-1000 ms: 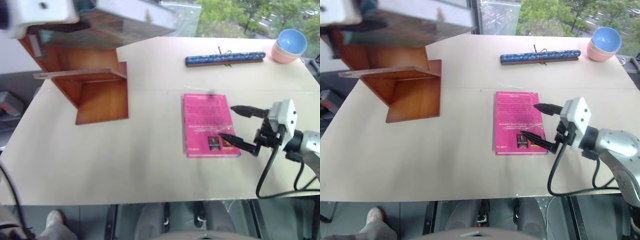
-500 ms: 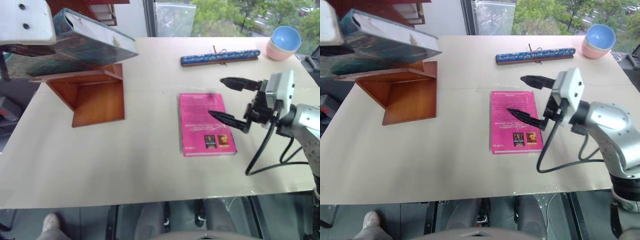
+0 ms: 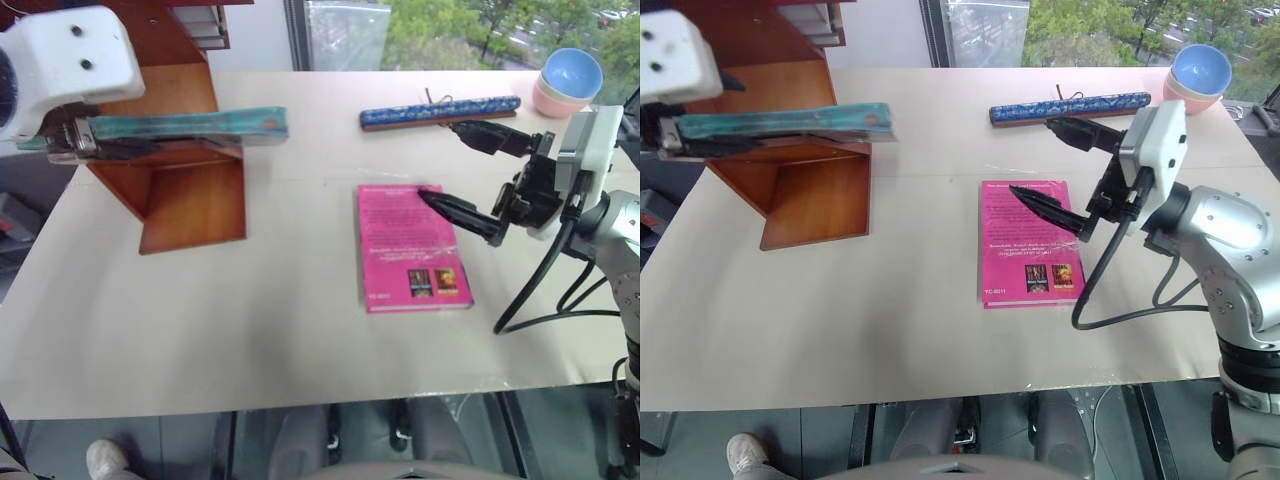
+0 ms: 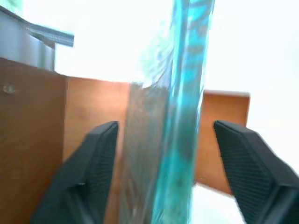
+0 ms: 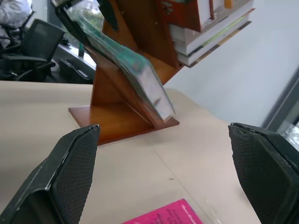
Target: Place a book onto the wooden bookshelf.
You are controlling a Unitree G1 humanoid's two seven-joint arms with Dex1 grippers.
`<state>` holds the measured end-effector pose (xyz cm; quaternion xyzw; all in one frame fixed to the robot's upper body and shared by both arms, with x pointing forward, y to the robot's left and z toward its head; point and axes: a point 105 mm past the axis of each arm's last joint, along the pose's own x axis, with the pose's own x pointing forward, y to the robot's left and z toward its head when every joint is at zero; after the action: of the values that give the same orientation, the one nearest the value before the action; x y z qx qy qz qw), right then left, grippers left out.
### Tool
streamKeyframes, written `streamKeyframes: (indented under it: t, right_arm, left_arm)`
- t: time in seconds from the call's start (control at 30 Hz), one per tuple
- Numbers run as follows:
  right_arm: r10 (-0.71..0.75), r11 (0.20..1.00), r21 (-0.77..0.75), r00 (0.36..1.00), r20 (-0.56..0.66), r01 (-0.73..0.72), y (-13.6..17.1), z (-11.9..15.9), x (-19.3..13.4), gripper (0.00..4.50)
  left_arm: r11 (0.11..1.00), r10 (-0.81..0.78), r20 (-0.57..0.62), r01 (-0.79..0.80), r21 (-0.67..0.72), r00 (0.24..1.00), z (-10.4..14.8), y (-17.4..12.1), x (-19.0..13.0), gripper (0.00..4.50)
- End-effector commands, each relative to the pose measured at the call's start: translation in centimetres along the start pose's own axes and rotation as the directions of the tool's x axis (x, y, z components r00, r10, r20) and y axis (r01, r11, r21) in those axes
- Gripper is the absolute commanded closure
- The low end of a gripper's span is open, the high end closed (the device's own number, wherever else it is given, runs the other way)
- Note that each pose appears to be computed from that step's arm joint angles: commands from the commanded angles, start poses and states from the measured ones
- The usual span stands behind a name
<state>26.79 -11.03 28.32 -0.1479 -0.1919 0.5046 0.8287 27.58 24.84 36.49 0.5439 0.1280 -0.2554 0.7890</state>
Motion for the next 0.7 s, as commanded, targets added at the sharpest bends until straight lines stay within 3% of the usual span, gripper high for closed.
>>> streamKeyframes:
  t: [0.03, 0.17, 0.23, 0.37, 0.43, 0.5, 0.6, 0.67, 0.7]
  right_arm:
    - [0.01, 1.0, -0.026, 1.0, 0.023, -0.01, -0.2, 1.4, -0.5, 0.0]
    - [0.016, 1.0, -0.019, 1.0, 0.001, -0.016, -0.7, 1.0, -0.6, 0.0]
    - [0.017, 1.0, -0.01, 1.0, -0.004, -0.017, -0.8, 1.0, -0.8, 0.0]
    - [0.0, 1.0, -0.006, 0.997, -0.076, 0.0, -0.7, 0.0, -1.8, 0.0]
    - [-0.013, 1.0, -0.003, 0.994, -0.106, 0.012, -0.5, -0.4, -2.4, 0.0]
    - [-0.048, 0.999, 0.011, 0.98, -0.192, 0.051, 0.2, -1.7, -3.4, 0.0]
    - [-0.108, 0.993, -0.003, 0.929, -0.353, 0.114, 1.4, -4.3, -5.4, 0.0]
    - [-0.143, 0.987, 0.0, 0.881, -0.451, 0.161, 1.9, -6.1, -7.5, 0.0]
    - [-0.154, 0.983, 0.014, 0.856, -0.493, 0.185, 2.2, -6.7, -8.8, 0.0]
  left_arm:
    - [0.995, 0.09, 0.083, -0.085, -0.059, 0.992, 0.1, 0.9, -2.7, 1.2]
    - [0.974, 0.03, 0.381, 0.058, -0.217, 0.924, 1.8, -1.4, -4.2, 1.2]
    - [0.947, 0.004, 0.532, 0.168, -0.274, 0.846, 3.1, -2.9, -4.6, 1.2]
    - [0.848, -0.102, 0.722, 0.44, -0.297, 0.684, 5.1, -7.9, -2.0, 1.2]
    - [0.799, -0.092, 0.773, 0.51, -0.319, 0.627, 5.9, -9.2, -0.8, 1.2]
    - [0.732, -0.035, 0.809, 0.566, -0.379, 0.587, 6.9, -11.4, 3.2, 1.2]
    - [0.666, 0.119, 0.782, 0.535, -0.52, 0.611, 7.4, -13.0, 7.8, 1.2]
    - [0.599, 0.136, 0.744, 0.544, -0.587, 0.654, 6.3, -14.3, 9.6, 0.62]
    - [0.614, 0.114, 0.716, 0.518, -0.596, 0.689, 5.5, -15.3, 10.3, 0.4]
